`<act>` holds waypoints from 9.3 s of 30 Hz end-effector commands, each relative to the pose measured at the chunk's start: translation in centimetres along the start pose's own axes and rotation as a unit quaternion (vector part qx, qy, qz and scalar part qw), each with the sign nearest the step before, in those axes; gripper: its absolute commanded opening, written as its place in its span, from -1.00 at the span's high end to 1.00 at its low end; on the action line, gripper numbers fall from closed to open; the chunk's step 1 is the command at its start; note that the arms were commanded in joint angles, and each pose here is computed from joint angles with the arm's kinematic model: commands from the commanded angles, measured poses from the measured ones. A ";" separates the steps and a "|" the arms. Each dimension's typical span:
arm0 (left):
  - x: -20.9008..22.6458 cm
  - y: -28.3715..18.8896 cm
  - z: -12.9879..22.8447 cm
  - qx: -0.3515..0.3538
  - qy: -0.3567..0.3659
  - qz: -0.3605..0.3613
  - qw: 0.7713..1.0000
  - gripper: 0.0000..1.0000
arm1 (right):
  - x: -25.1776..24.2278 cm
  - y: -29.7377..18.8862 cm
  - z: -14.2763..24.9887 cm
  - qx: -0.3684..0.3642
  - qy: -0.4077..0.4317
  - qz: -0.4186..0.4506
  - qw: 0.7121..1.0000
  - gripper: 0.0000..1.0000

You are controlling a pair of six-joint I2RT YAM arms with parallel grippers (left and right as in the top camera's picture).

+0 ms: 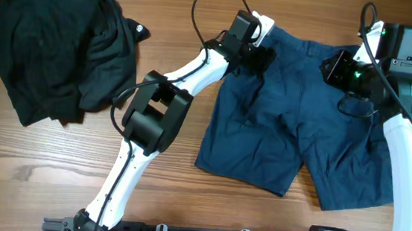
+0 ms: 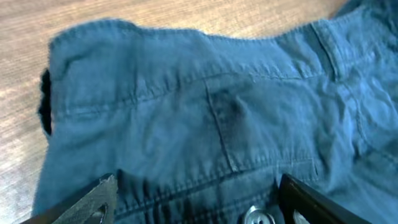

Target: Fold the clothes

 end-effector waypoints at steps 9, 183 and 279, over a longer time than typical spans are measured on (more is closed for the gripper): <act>5.7 -0.6 4.8 0.130 0.033 -0.252 0.958 -0.64 | 0.2 -0.8 0.1 -0.007 0.000 0.000 1.000 0.45; 10.3 -20.2 13.8 0.399 -0.338 0.004 0.853 0.92 | 6.3 10.8 -4.9 0.172 -0.104 -0.027 0.979 -0.42; 12.2 -27.5 5.5 0.251 -0.337 -0.219 0.881 0.92 | -5.8 7.1 27.6 0.286 0.048 0.148 0.946 0.92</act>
Point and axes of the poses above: each gripper's point midway between its finger pads, its own y axis out along the fingers, its own x axis along the line the jaws close on, z = x × y, the point moved 7 cm from there along -y, back along the fingers, and after that the axes turned 13 degrees about y, right-handed, at the moved point
